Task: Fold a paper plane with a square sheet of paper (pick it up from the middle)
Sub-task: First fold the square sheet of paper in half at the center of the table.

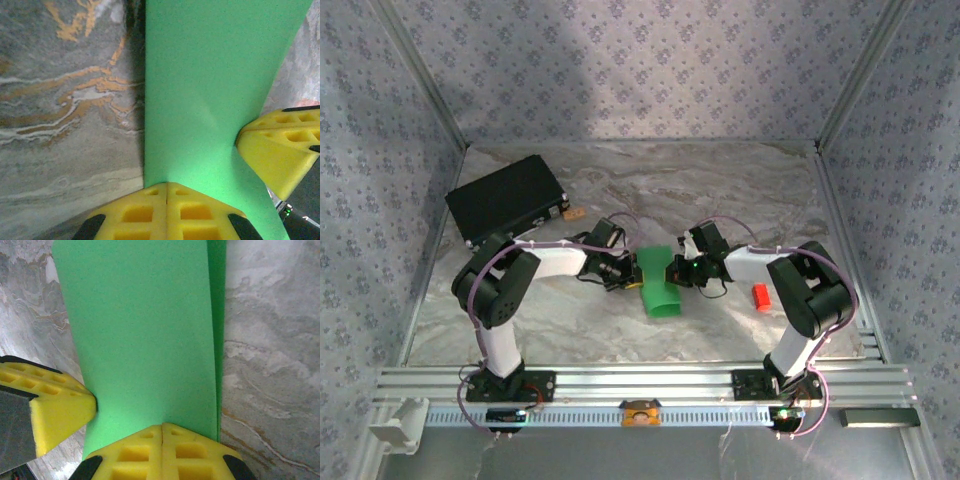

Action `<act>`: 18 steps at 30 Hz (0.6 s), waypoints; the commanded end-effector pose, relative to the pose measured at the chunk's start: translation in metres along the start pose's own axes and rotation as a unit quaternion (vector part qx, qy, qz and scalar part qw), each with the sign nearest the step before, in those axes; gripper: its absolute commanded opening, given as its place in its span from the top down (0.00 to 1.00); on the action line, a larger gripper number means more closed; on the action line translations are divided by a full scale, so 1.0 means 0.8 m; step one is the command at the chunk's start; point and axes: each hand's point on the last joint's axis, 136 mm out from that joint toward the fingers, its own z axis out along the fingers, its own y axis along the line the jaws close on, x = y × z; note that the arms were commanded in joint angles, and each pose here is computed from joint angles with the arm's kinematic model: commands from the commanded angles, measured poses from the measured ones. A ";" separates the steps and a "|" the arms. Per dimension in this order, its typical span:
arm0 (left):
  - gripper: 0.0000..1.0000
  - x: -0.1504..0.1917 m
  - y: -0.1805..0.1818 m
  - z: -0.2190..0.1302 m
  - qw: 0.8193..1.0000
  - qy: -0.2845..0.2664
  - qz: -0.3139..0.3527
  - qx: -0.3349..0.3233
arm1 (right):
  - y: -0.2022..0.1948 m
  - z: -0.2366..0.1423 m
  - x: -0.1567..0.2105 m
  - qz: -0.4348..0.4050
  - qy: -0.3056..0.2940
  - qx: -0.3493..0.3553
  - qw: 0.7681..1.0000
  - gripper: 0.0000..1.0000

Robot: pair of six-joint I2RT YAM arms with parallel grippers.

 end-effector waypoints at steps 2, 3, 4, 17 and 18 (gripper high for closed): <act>0.99 0.000 -0.011 -0.023 1.000 -0.015 0.004 -0.013 | -0.067 0.004 0.051 0.050 0.049 0.100 0.993 1.00; 0.99 -0.002 -0.022 -0.028 1.000 -0.019 0.005 -0.002 | -0.067 0.004 0.051 0.049 0.049 0.099 0.993 1.00; 0.99 -0.002 -0.031 -0.030 1.000 -0.022 0.007 0.008 | -0.067 0.004 0.051 0.050 0.049 0.100 0.993 1.00; 0.98 0.022 -0.053 -0.006 0.996 0.018 -0.020 0.085 | -0.067 0.004 0.052 0.052 0.052 0.102 0.992 1.00; 0.98 0.024 -0.048 -0.003 0.996 0.022 -0.022 0.081 | -0.067 0.004 0.051 0.051 0.051 0.102 0.992 1.00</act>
